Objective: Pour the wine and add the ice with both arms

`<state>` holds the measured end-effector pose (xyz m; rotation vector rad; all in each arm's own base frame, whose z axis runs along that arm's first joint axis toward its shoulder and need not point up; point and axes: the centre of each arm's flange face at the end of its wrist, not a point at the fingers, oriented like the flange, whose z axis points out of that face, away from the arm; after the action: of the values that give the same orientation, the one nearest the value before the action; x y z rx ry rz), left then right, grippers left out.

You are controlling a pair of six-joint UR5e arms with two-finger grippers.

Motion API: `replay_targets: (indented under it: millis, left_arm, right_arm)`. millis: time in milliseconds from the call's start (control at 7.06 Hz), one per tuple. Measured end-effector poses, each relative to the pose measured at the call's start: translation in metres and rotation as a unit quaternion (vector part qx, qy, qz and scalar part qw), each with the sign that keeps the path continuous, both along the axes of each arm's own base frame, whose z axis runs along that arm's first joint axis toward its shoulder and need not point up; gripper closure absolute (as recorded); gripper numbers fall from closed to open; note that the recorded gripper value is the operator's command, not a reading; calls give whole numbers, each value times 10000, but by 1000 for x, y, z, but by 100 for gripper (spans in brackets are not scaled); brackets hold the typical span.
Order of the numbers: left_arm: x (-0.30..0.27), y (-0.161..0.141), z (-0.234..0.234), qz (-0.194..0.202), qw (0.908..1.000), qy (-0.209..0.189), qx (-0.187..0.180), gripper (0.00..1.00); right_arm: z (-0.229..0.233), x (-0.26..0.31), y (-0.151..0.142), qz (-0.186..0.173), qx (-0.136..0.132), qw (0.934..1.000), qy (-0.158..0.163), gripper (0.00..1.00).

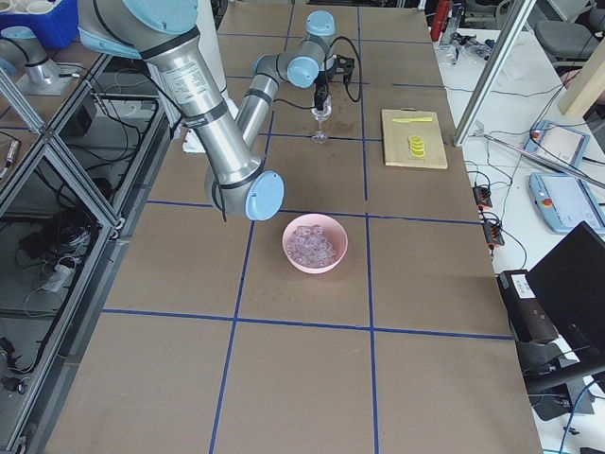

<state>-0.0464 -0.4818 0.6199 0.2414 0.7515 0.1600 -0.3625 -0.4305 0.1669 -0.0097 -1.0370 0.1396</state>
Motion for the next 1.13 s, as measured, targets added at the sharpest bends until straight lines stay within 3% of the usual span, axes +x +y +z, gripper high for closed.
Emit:
replay_targets:
  millis: [283,708,1133]
  left_arm:
    - [0,3,-4,-9,10000,29,19,0]
    - [-1,36,0,-18,10000,48,-38,0]
    - [-1,43,3,-37,10000,6,69,0]
  right_arm:
    - [99,98,-41,-399,437,9976,370,0]
    - [272,261,-96,-947,1149,9833,1048,0]
    - [416,401,-113,-1372,1501,9697,1355,0]
